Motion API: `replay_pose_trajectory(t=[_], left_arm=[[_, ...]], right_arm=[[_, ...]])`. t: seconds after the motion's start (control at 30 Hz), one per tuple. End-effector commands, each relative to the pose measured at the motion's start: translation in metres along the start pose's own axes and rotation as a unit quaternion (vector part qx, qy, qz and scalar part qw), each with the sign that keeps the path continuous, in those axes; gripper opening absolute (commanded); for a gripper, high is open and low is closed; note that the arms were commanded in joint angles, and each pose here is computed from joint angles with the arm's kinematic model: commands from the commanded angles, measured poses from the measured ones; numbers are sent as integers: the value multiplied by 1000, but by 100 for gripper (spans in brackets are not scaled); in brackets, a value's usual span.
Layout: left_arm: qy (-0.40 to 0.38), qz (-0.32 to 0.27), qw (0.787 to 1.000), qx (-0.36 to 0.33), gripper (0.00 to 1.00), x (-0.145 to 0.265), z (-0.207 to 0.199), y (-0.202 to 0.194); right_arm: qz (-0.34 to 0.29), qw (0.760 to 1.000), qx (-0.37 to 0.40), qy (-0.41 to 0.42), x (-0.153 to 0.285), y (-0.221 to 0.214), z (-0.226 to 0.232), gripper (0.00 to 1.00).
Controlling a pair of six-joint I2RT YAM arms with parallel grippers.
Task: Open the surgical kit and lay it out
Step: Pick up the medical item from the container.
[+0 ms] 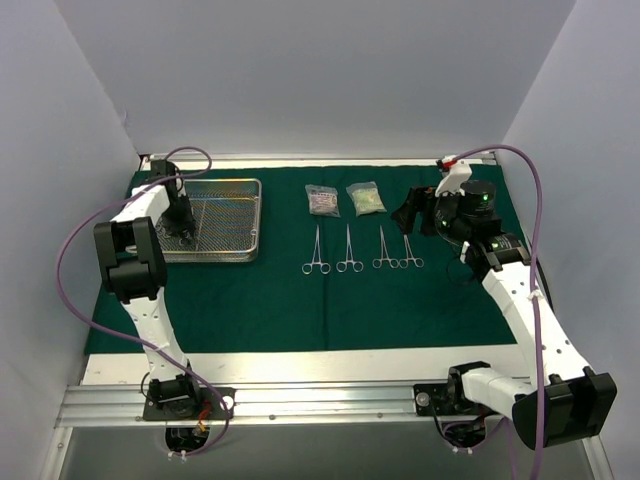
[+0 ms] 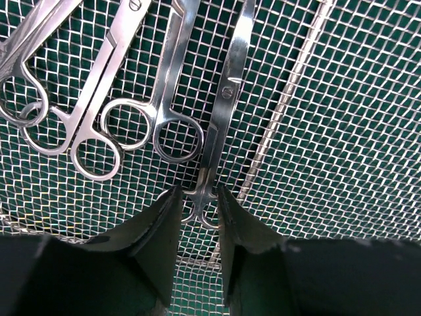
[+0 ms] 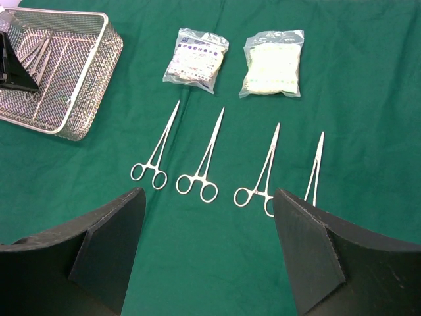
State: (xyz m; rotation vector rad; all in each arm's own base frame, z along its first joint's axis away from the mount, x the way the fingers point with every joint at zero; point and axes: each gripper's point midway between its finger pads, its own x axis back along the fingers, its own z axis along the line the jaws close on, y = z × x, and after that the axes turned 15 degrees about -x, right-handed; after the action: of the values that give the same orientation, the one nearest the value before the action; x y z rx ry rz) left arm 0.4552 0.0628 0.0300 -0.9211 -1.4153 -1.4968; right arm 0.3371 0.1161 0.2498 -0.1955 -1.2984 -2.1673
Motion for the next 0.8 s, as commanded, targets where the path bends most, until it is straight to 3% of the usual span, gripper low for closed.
replay_pose_trajectory(t=[0.0,0.23,0.3,0.47,0.77], left_arm=[[-21,-6,1000,10,36,-1,-12,5],[-47,-9,999,25,35,8,-49,10],[-51,-13,998,24,31,15,-64,16],[-11,-32,998,55,30,33,-57,31],[65,-52,985,152,47,44,-34,46]], right_arm=[[-6,1000,6,8,-3,3,0,74],[-4,1000,4,3,-5,2,-3,74],[-3,1000,3,3,-6,1,-3,73],[-1,1000,2,3,-7,1,-3,73],[3,1000,-3,2,-9,-3,-4,73]])
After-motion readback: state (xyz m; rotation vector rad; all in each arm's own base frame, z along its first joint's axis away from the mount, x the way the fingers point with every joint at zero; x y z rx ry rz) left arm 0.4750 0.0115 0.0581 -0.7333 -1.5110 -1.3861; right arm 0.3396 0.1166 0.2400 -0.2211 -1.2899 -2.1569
